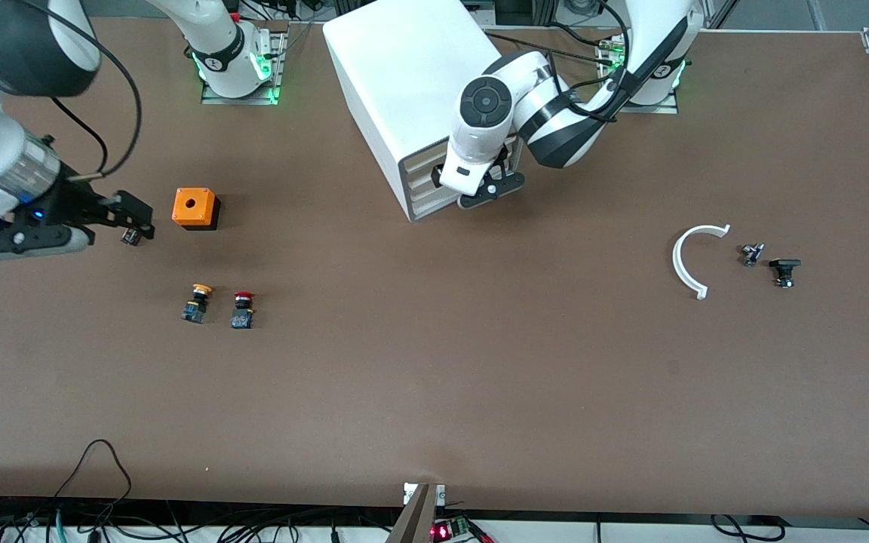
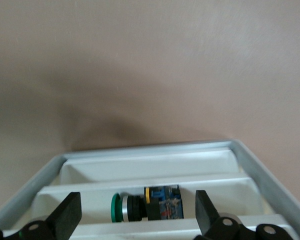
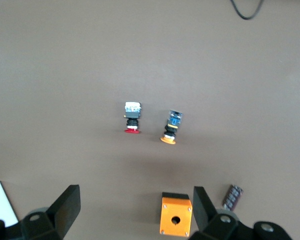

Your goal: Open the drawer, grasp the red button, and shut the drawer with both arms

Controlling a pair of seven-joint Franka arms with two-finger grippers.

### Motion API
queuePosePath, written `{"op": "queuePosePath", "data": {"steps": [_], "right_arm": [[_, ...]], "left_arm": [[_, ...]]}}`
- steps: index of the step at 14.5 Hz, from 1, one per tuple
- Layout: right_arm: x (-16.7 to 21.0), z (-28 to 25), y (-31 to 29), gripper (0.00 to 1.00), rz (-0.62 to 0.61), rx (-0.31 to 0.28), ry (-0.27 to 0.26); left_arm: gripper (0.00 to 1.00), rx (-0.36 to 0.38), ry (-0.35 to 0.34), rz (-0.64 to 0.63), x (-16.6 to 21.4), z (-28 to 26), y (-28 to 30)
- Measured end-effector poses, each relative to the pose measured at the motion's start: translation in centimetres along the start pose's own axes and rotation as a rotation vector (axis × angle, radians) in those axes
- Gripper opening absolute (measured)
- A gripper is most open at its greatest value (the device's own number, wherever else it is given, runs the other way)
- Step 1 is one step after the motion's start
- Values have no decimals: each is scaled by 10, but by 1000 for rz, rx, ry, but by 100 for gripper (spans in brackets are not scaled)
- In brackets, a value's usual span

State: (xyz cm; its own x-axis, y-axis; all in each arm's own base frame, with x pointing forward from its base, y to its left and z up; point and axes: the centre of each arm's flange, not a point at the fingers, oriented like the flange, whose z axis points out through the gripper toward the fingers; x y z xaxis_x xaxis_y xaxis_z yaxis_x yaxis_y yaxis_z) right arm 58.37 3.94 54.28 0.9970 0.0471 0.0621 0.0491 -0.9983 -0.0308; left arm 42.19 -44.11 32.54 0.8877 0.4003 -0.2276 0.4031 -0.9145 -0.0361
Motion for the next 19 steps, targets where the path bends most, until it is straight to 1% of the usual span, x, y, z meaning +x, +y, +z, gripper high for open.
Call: {"op": "queuePosePath", "data": {"steps": [1, 2, 4, 6, 8, 11, 13, 17, 19], "right_arm": [[-2, -9, 5, 100, 30, 1, 3], [-6, -16, 6, 100, 59, 2, -15], [-13, -26, 3, 100, 97, 7, -66], [-15, -38, 2, 100, 103, 9, -81], [-15, -42, 3, 100, 103, 11, -81], [-15, -49, 6, 100, 76, 5, -68], [-15, -52, 8, 100, 62, -14, -64], [-19, -56, 4, 100, 52, -25, -73], [-19, -57, 1, 100, 48, -24, -72]], "left_arm": [[100, -13, 13, 22, 13, -13, -5], [100, -14, 23, 51, 28, -27, -12], [100, 16, 29, 126, 58, -61, -29], [100, 41, 45, 216, 91, -106, -50], [100, 29, 62, 311, 128, -157, -75], [100, 10, 77, 386, 175, -214, -120], [100, 7, 86, 444, 200, -238, -150], [100, 35, 146, 553, 236, -274, -210], [100, 11, 154, 582, 250, -290, -245]]}}
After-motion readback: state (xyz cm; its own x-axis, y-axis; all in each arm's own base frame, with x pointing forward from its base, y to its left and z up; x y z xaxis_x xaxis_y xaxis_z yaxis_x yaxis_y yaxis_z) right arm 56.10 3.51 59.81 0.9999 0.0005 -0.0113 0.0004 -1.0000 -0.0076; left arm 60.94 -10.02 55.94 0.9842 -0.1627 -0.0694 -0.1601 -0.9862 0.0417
